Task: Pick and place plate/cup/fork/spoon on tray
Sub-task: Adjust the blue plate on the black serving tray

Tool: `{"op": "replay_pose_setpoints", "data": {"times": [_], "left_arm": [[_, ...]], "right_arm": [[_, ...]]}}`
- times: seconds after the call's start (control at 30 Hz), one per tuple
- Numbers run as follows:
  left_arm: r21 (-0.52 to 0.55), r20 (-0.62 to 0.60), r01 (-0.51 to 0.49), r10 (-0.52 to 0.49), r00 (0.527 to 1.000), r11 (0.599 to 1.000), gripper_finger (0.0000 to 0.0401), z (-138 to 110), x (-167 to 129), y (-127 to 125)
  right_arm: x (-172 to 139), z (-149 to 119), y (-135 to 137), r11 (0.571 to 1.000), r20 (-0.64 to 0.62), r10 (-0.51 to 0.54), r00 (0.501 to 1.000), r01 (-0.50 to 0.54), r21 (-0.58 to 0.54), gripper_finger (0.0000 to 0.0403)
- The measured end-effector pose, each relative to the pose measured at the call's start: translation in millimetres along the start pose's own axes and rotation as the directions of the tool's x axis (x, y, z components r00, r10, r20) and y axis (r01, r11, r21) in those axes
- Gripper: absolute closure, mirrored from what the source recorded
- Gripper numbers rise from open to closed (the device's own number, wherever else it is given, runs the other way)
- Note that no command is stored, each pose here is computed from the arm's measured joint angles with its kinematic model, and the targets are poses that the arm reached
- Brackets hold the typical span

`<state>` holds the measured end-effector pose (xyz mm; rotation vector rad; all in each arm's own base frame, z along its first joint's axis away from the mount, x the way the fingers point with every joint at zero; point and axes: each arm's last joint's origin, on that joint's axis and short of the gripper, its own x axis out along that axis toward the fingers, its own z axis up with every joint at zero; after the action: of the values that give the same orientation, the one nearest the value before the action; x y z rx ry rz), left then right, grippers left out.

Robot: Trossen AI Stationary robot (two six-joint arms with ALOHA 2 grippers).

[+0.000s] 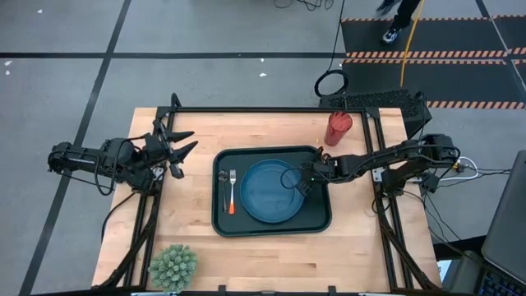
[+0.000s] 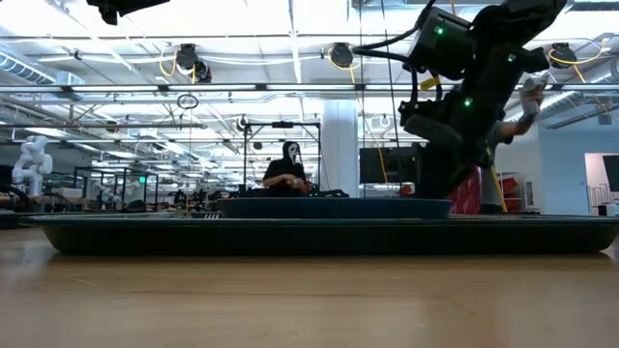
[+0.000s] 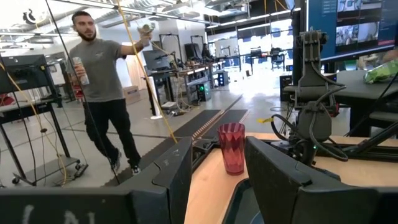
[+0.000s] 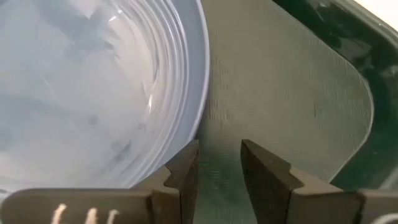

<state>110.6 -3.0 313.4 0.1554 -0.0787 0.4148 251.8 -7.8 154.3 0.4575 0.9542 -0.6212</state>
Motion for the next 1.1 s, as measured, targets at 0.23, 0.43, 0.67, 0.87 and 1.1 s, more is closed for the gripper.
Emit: {"op": "replay_pose_setpoints", "data": {"times": [0.23,0.43,0.67,0.87,1.1], "left_arm": [[0.000,0.000,0.000,0.000,1.000,1.000,0.0249,0.0,0.0,0.0],[0.001,0.000,0.000,0.000,1.000,1.000,0.0249,0.0,-0.1,0.0],[0.000,0.000,0.000,0.000,1.000,1.000,0.0249,0.0,-0.1,0.0],[0.000,0.000,0.000,0.000,1.000,1.000,0.0249,0.0,-0.1,0.0],[0.000,0.000,0.000,0.000,1.000,1.000,0.0249,0.0,-0.1,0.0]], "right_arm": [[0.0,2.1,0.6,1.000,0.031,-0.006,1.000,0.006,-0.003,0.0291],[0.0,2.7,1.1,1.000,0.037,-0.002,0.999,0.002,-0.001,0.0291],[-0.2,6.6,4.1,1.000,0.076,0.029,0.997,-0.029,-0.005,0.0291],[-0.1,5.0,2.7,1.000,0.060,0.015,0.998,-0.014,-0.011,0.0291],[-0.2,6.3,2.0,0.999,0.095,-0.020,0.995,0.023,-0.029,0.0291]]}}
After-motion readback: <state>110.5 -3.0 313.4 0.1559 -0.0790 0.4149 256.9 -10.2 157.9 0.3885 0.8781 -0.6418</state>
